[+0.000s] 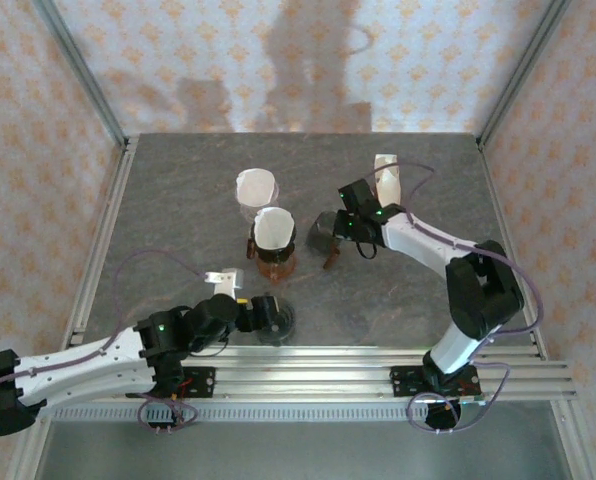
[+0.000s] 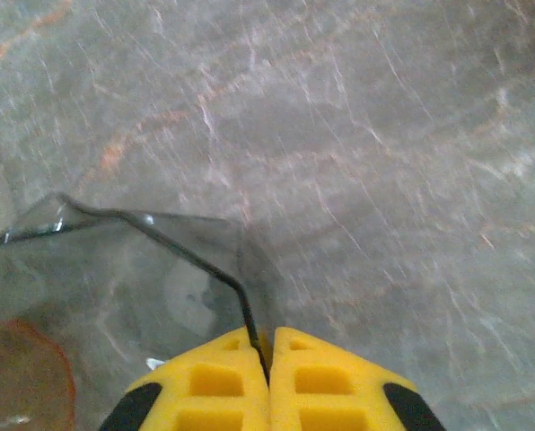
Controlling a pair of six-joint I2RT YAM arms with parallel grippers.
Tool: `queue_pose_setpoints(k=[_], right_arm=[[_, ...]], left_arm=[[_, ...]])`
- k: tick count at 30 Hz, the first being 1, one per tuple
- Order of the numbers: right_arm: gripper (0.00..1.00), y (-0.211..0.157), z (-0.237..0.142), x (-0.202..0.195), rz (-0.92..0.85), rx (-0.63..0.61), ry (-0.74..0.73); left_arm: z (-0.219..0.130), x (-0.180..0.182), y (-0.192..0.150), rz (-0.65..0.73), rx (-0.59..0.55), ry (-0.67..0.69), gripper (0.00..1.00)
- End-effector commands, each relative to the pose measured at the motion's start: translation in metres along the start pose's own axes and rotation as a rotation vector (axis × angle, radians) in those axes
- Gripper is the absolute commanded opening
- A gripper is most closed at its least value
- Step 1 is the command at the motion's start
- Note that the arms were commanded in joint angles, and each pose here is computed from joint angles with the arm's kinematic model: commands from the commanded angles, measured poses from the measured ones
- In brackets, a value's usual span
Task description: Place the coffee filter in the dripper
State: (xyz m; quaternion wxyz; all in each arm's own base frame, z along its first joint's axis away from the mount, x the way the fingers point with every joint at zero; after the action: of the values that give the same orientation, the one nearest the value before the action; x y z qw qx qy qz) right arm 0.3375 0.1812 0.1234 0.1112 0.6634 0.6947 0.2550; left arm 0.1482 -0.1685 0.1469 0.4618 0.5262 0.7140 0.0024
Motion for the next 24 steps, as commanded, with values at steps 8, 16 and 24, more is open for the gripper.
queue_pose_setpoints(k=[8,16,24], right_arm=[[0.00,-0.068,-0.075,-0.003,-0.179,0.033,-0.024],[0.00,-0.114,-0.102,0.016,-0.344,0.045,-0.048],[0.00,-0.133,-0.094,0.035,-0.446,0.041,-0.085]], left_arm=[[-0.017,0.030,0.008,-0.006,-0.075,0.068,0.91],[-0.016,0.035,0.008,-0.007,-0.083,0.079,0.97],[-0.017,0.038,0.008,-0.007,-0.085,0.087,1.00]])
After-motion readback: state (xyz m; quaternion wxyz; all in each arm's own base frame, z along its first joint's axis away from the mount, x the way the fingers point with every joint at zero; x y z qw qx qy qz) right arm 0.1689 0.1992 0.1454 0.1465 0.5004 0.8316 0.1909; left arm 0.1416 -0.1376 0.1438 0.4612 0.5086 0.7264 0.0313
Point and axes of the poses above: each hand's point on the last joint's axis, 136 mm out from that joint toward the fingers, its own z axis out along the fingers, its own x axis along the line the jaws close on, y = z × x, the point moved 3 cm from there along -z, back along the fingers, and after that the axes turned 10 degrees about -z, right-handed, at the moved point
